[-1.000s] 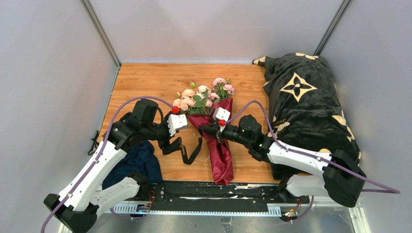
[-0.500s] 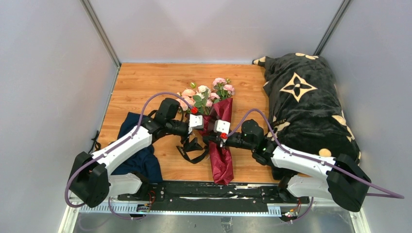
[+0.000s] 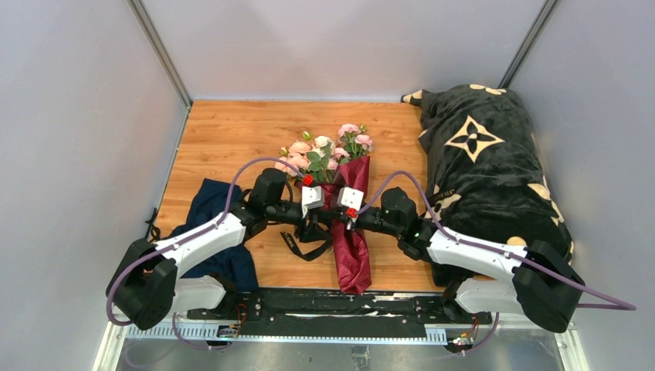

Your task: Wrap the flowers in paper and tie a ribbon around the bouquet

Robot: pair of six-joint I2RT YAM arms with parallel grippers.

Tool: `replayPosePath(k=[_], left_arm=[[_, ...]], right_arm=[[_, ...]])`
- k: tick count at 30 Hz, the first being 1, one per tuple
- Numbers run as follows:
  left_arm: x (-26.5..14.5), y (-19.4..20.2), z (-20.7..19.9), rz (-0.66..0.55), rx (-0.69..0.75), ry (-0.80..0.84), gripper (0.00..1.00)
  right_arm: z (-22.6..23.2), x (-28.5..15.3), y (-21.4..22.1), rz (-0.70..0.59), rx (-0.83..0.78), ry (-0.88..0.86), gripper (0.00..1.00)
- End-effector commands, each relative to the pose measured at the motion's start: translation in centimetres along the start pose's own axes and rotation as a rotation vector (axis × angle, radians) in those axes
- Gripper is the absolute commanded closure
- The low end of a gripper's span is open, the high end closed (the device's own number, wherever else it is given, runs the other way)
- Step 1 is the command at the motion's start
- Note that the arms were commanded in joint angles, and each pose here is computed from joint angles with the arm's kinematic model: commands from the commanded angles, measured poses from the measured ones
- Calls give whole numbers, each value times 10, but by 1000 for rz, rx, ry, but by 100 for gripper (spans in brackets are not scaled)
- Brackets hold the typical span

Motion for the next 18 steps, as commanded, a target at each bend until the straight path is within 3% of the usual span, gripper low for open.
replayPosePath(k=[1, 3, 7, 10, 12, 16, 18], left_arm=[[5, -7, 9, -38, -24, -53, 45], [7, -6, 14, -38, -43, -74, 51], [10, -11, 16, -67, -36, -71, 73], [11, -10, 20, -66, -28, -85, 100], [11, -9, 23, -63, -36, -104, 100], [8, -4, 34, -46, -42, -186, 100], [5, -1, 40, -40, -26, -230, 100]], right_arm=[[-13, 3, -16, -46, -6, 46, 100], [-14, 3, -17, -43, -4, 46, 100], [-13, 3, -13, -33, 2, 45, 100], [-12, 3, -11, -25, 15, 42, 100], [-14, 0, -6, 15, 43, 62, 95], [-60, -38, -2, 223, 227, 338, 39], [-85, -81, 15, 367, 439, 544, 30]])
Point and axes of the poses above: each gripper's point midway between its finger pads, its own x axis out along the fingers, its own z axis along the line the jaws close on, y = z × x, the point moved 1 cm from there along -x, back along the fingers, and after that the axes turned 5 degrees about x, right-handed, at the moved point
